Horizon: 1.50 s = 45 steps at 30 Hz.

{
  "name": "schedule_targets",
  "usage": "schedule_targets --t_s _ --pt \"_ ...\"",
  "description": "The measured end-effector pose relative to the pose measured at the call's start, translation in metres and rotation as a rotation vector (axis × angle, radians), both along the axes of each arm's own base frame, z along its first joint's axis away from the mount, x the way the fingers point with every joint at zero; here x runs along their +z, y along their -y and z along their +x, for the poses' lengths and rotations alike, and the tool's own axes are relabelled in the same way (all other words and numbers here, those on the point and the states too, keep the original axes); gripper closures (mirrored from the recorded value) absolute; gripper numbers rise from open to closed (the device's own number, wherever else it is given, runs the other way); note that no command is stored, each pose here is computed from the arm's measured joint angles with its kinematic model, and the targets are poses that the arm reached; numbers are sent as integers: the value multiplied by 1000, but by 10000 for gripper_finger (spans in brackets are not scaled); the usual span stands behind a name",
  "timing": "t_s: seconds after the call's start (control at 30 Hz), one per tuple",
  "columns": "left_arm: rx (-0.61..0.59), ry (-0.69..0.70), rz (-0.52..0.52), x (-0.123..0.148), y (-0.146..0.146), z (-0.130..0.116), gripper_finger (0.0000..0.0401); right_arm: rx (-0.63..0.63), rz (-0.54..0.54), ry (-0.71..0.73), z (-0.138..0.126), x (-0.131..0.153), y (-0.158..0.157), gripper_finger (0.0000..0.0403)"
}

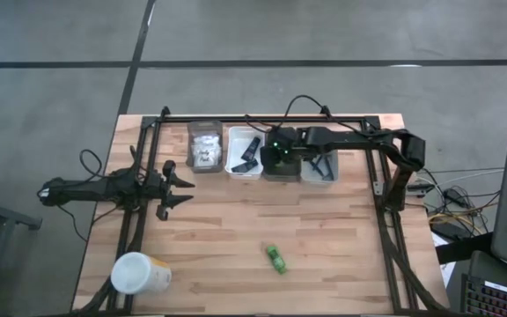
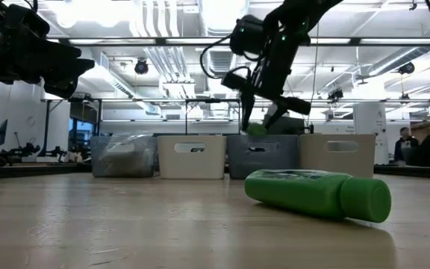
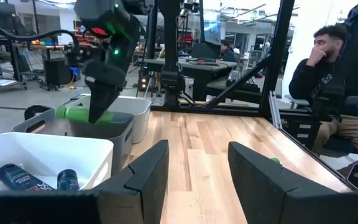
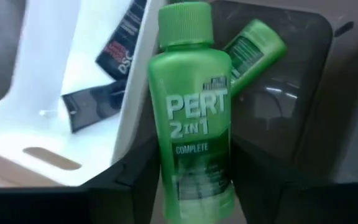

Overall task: Pick & Place Travel size toiletries
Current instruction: Put the center shampoo into the right black bin, then put the shampoo into the right black bin

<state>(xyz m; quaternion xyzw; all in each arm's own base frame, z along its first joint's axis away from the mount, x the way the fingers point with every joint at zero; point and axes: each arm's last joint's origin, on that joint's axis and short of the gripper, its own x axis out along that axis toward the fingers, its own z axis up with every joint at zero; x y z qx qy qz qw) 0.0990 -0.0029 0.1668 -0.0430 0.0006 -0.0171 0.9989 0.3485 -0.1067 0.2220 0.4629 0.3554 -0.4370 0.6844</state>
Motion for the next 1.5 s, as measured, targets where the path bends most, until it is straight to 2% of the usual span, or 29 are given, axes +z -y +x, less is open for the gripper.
schedule_targets --t_s 0.23,0.37,0.5,0.67,0.83,0.97,1.23,1.5 --pt "0 0 0 0 0 0 229 -53 -62 -48 -3 -3 2 166" --pt "0 0 0 0 0 0 229 -45 -84 -23 -5 10 1 136" --pt "0 0 0 0 0 0 229 42 -126 13 -2 25 -8 113" --pt "0 0 0 0 0 0 229 214 -172 76 6 50 -37 89" --pt "0 0 0 0 0 0 229 410 -80 138 15 60 -75 71" --pt "0 0 0 0 0 0 229 502 4 166 17 61 -107 58" --pt "0 0 0 0 0 0 229 552 74 177 13 60 -157 44" --pt "0 0 0 0 0 0 229 582 112 180 7 60 -191 62"
